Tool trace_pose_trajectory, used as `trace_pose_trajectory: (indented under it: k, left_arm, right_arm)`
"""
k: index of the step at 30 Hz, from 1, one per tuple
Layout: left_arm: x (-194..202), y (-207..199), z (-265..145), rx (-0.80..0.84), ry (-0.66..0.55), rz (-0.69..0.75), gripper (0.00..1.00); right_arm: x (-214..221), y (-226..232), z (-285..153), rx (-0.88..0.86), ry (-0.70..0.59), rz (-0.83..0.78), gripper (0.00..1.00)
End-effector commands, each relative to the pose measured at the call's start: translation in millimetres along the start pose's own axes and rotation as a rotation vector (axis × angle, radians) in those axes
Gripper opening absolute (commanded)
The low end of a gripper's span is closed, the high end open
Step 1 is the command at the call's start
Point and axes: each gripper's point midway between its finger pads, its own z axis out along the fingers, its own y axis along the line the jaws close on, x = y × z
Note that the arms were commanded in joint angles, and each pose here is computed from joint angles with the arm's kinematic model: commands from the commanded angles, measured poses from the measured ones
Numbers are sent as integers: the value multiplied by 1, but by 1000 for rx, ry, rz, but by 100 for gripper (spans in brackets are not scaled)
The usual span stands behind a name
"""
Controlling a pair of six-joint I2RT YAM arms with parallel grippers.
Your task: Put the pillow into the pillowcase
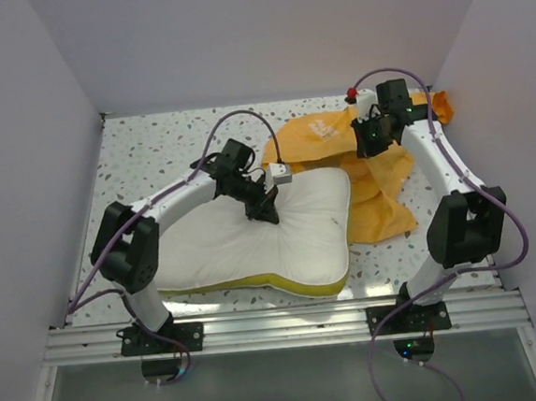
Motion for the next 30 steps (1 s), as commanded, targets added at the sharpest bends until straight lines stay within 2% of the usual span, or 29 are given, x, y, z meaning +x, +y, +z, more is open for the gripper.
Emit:
trace_pose_trajectory:
  k: [1, 4, 6, 10, 12, 13, 15, 16, 19, 24, 25, 26, 28, 30]
  left_arm:
    - [-53, 30, 10, -38, -129, -80, 0]
    - [-63, 42, 17, -49, -141, -110, 0]
    - [-73, 52, 17, -82, -177, -100, 0]
    - [-92, 79, 10, -150, -257, -168, 0]
    - [-100, 100, -7, -211, -316, -193, 0]
    - [-105, 112, -15, -262, -356, -252, 0]
    - [-107, 136, -44, -370, -424, -309, 0]
    - [-110, 154, -57, -474, -471, -342, 0]
    - [-98, 173, -69, -641, -470, -396, 0]
    - [-93, 185, -44, -810, -427, -448, 0]
    - [-87, 193, -47, -892, -420, -481, 0]
    - [-92, 192, -44, -915, -421, -490, 0]
    - [-76, 205, -41, -999, -406, -589, 0]
    - [-76, 210, -40, -1007, -428, -640, 0]
  right_arm:
    - [-16, 15, -33, -37, -94, 1, 0]
    - [-12, 21, -39, -68, -105, 3, 0]
    - [-6, 26, -39, -91, -90, 1, 0]
    - [9, 29, -40, -101, -64, -12, 0]
    - [21, 31, -38, -107, -37, -15, 0]
    - [26, 32, -37, -107, -24, -19, 0]
    - [37, 34, -35, -115, 1, -21, 0]
    - [40, 36, -36, -122, 12, -26, 0]
    - [44, 46, -38, -171, 9, -21, 0]
    - [38, 59, -34, -249, 2, 34, 0]
    - [38, 62, -33, -266, 8, 43, 0]
    - [34, 67, -33, -299, 0, 51, 0]
    - [34, 73, -30, -335, 14, 80, 0]
    - [35, 81, -28, -360, 22, 79, 0]
